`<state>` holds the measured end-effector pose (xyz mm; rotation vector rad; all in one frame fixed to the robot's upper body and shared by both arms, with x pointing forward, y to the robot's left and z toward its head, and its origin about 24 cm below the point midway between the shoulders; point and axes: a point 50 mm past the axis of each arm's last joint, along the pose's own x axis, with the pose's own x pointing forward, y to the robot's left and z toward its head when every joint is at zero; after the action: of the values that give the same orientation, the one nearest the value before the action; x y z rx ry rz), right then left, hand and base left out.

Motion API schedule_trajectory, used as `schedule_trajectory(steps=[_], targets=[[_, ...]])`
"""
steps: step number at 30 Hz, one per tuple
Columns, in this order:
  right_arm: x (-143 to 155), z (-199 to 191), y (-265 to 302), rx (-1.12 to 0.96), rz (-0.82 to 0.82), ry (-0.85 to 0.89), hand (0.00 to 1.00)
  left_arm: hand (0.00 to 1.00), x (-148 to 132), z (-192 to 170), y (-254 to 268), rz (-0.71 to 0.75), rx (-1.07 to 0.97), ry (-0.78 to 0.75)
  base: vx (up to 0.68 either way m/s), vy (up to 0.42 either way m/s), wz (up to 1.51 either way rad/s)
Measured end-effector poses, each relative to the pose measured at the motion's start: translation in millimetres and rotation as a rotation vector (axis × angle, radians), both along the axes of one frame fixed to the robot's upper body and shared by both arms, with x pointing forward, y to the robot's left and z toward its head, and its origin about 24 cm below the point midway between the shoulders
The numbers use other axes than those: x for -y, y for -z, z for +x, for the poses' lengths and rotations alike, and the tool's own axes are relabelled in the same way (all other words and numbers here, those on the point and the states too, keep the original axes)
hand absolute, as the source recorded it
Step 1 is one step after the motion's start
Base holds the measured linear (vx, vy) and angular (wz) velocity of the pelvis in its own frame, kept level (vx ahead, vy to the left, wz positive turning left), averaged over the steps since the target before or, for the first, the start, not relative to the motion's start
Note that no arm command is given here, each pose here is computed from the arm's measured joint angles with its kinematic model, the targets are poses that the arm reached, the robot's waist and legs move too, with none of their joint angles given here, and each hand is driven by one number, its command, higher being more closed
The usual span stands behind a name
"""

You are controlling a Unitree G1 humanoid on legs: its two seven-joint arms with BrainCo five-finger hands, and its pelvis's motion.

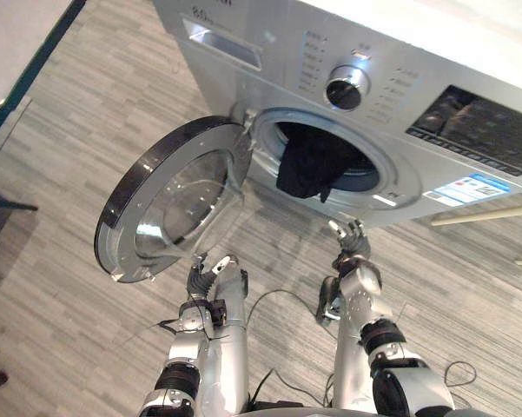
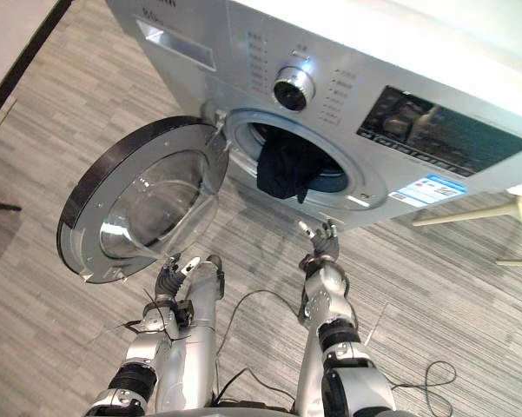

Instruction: Pick up the laundry basket with both hands and put the clothes into the washing machine.

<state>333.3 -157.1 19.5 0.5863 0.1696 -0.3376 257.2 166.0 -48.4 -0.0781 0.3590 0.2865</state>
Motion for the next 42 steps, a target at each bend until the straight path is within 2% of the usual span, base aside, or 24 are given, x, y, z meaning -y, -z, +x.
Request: schedule_trajectory(steps=[10, 20, 27, 34, 42], targets=[[49, 33, -53, 0.100, -0.030, 0.123, 0.00, 0.00, 5, 24, -46, -0.040, 0.227, 0.028, 0.06, 0.004, 0.33], [107, 40, -92, 0.138, -0.133, 0.196, 0.00, 0.00, 30, 27, -89, -0.127, 0.442, 0.116, 0.02, 0.054, 0.19], [116, 43, -112, 0.167, -0.215, 0.205, 0.00, 0.00, 34, 25, -107, -0.143, 0.531, 0.142, 0.00, 0.035, 0.07], [105, 44, -149, 0.317, -0.178, 0.173, 0.00, 0.00, 29, 17, -122, -0.163, 0.605, 0.119, 0.00, 0.003, 0.08], [105, 39, -166, 0.368, -0.132, 0.207, 0.00, 0.00, 21, 7, -129, -0.183, 0.651, 0.067, 0.00, 0.000, 0.00]])
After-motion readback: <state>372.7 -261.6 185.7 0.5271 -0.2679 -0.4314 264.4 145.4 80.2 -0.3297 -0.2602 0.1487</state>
